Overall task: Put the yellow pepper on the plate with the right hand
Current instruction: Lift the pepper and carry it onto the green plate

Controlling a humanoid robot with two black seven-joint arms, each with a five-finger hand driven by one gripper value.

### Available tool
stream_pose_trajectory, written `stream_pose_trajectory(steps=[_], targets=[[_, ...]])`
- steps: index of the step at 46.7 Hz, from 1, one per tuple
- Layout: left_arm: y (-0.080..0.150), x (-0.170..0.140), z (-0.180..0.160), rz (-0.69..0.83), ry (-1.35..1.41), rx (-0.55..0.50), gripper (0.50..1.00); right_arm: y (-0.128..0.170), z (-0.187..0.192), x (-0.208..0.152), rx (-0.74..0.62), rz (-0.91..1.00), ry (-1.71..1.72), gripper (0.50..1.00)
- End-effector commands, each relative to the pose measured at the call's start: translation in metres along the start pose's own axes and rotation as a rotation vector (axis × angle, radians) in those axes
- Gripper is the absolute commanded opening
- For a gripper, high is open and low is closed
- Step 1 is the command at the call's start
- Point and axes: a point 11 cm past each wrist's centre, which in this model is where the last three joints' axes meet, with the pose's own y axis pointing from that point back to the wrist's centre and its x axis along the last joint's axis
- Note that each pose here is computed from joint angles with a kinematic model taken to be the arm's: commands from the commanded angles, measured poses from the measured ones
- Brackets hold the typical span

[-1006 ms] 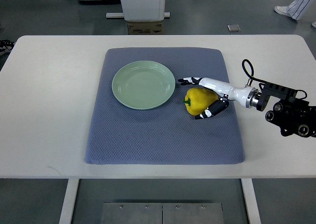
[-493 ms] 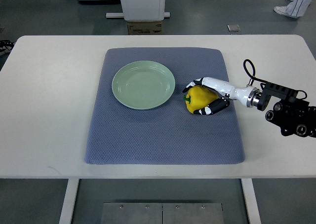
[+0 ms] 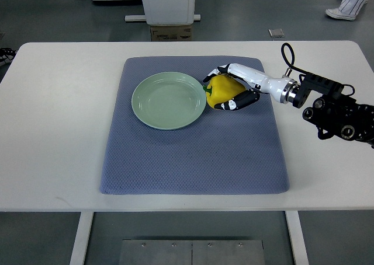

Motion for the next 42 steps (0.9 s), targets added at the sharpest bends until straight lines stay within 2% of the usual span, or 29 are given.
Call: stream_pose_trajectory(steps=[1, 22, 42], targets=[[0.0, 0.0, 0.0, -0.001, -0.001, -0.001, 1.0, -0.012, -0.013, 0.002, 0.015, 0.003, -0.005, 0.5], [0.0, 0.0, 0.0, -0.001, 0.001, 0.0, 1.0, -0.076, -0.07, -0.017, 0.058, -0.006, -0.033, 0.5], [0.0, 0.0, 0.0, -0.001, -0.001, -0.001, 1.0, -0.075, -0.053, -0.012, -0.043, 0.031, -0.02, 0.5]])
